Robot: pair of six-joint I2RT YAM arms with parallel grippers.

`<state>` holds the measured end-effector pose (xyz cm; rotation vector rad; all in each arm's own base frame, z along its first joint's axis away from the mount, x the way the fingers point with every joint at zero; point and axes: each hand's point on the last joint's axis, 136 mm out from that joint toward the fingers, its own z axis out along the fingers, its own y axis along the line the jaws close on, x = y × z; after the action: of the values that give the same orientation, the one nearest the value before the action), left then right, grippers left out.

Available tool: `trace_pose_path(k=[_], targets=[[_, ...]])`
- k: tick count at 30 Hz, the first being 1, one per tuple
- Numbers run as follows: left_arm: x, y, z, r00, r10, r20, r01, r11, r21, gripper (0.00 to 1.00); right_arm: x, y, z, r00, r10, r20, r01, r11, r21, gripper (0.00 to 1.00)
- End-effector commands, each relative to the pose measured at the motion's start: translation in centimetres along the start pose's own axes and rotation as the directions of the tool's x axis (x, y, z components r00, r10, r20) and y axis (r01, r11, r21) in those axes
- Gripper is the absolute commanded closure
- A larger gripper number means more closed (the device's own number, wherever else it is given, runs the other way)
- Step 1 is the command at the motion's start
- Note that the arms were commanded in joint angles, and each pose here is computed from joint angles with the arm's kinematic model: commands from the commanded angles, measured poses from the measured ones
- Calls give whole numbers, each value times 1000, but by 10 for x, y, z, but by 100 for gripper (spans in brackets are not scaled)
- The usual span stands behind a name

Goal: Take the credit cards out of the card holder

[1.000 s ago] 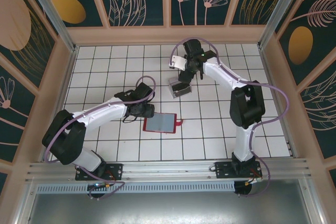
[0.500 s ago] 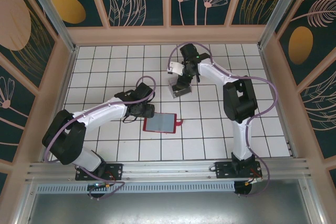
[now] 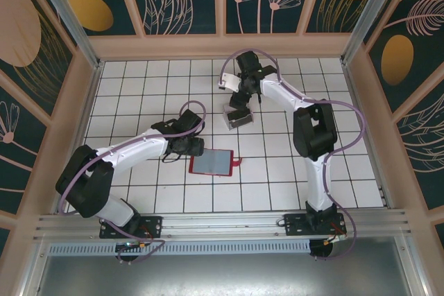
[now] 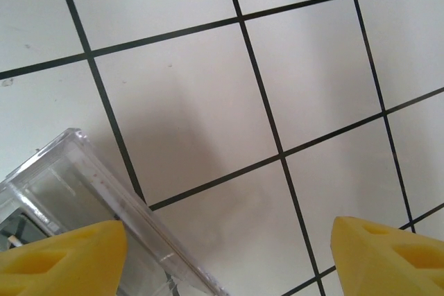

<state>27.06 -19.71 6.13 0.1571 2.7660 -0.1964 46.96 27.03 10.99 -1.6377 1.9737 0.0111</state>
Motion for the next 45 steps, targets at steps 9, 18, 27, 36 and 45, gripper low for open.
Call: trace_pose_path(k=[9, 18, 27, 36, 45], targets=[[-27, 26, -8, 989, -80, 122, 89, 994, -64, 26, -19, -54, -43, 982, 129, 138, -163, 949, 269, 6], [-81, 89, -34, 922, -159, 353, 229, 959, -165, 2, 23, -61, -90, 926, 309, 217, -374, 826, 421, 1], [-123, 160, -68, 795, -91, 600, 334, 891, -307, 2, 97, -37, -110, 785, 517, 342, -619, 625, 475, 1], [-119, 215, -86, 664, -13, 748, 397, 853, -338, 2, 196, -5, -124, 567, 597, 567, -814, 305, 494, 1], [-108, 230, -77, 502, 36, 864, 398, 878, -268, 1, 245, 0, -154, 372, 510, 776, -927, 163, 338, 1]])
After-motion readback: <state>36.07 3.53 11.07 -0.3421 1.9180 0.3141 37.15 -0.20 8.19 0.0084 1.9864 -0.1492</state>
